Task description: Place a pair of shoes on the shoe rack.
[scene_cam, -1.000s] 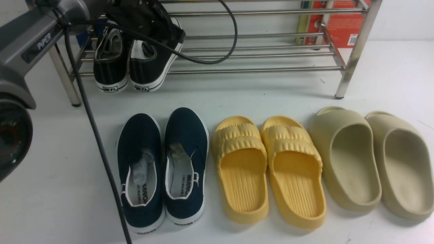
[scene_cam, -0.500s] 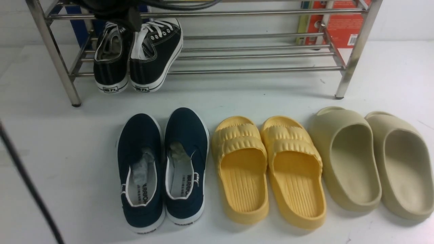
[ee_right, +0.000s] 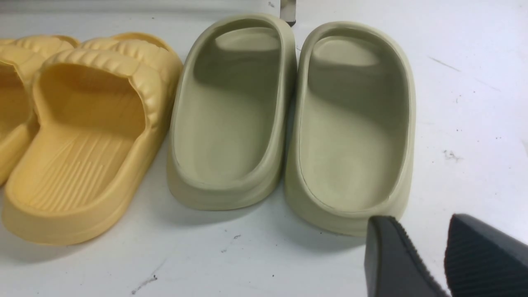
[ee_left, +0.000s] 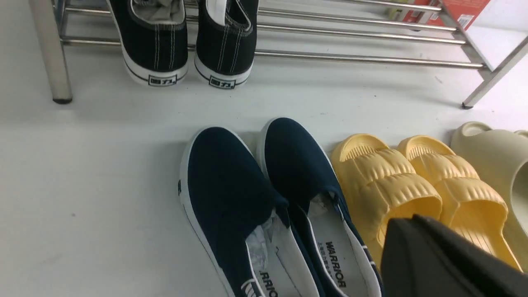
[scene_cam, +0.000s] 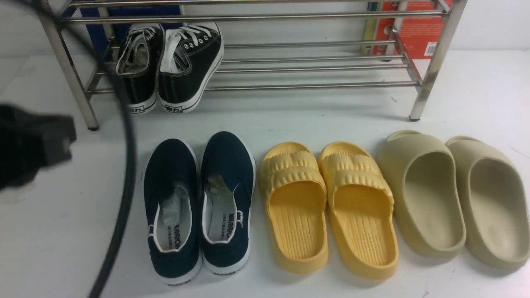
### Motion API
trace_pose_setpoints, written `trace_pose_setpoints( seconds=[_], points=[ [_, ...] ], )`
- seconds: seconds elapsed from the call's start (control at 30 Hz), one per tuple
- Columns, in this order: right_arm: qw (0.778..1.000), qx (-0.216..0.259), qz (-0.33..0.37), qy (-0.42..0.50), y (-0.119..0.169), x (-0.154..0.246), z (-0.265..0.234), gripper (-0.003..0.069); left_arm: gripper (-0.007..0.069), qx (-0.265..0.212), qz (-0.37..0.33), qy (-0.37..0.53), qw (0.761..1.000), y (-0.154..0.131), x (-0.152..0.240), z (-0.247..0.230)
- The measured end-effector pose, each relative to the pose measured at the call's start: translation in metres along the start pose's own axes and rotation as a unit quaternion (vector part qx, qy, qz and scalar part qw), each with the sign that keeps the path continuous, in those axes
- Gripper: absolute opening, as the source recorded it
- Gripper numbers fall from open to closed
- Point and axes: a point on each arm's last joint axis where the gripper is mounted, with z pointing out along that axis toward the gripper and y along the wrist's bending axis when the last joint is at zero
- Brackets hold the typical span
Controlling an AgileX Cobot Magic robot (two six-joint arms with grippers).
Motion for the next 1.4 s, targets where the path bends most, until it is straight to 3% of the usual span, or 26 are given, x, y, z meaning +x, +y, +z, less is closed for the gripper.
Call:
trace_pose_setpoints(
  seconds=[0.2, 0.57, 0.83, 1.0, 1.2, 1.4],
  points=[
    [1.000, 0.000, 0.000, 0.000, 0.000, 0.000, 0.000, 0.0239, -0.0013, 0.018, -0.021, -0.061, 0.998, 0.017, 0.061, -0.012],
    [1.000, 0.000, 0.000, 0.000, 0.000, 0.000, 0.000, 0.0239, -0.0013, 0.024, -0.024, -0.094, 0.995, 0.027, 0.093, -0.016],
    [1.000, 0.000, 0.000, 0.000, 0.000, 0.000, 0.000, 0.0239, -0.0013, -0.004, 0.029, -0.101, 0.994, 0.032, 0.094, -0.015],
    [1.000, 0.000, 0.000, 0.000, 0.000, 0.000, 0.000, 0.0239, -0.0013, -0.021, 0.012, -0.147, 0.989, 0.041, 0.109, -0.012],
    [1.000, 0.000, 0.000, 0.000, 0.000, 0.000, 0.000, 0.0239, -0.0013, -0.086, -0.025, -0.188, 0.978, 0.058, 0.141, -0.012],
    [1.000, 0.000, 0.000, 0.000, 0.000, 0.000, 0.000, 0.0239, -0.0013, -0.118, -0.054, -0.133, 0.983, 0.072, 0.177, 0.004]
  ],
)
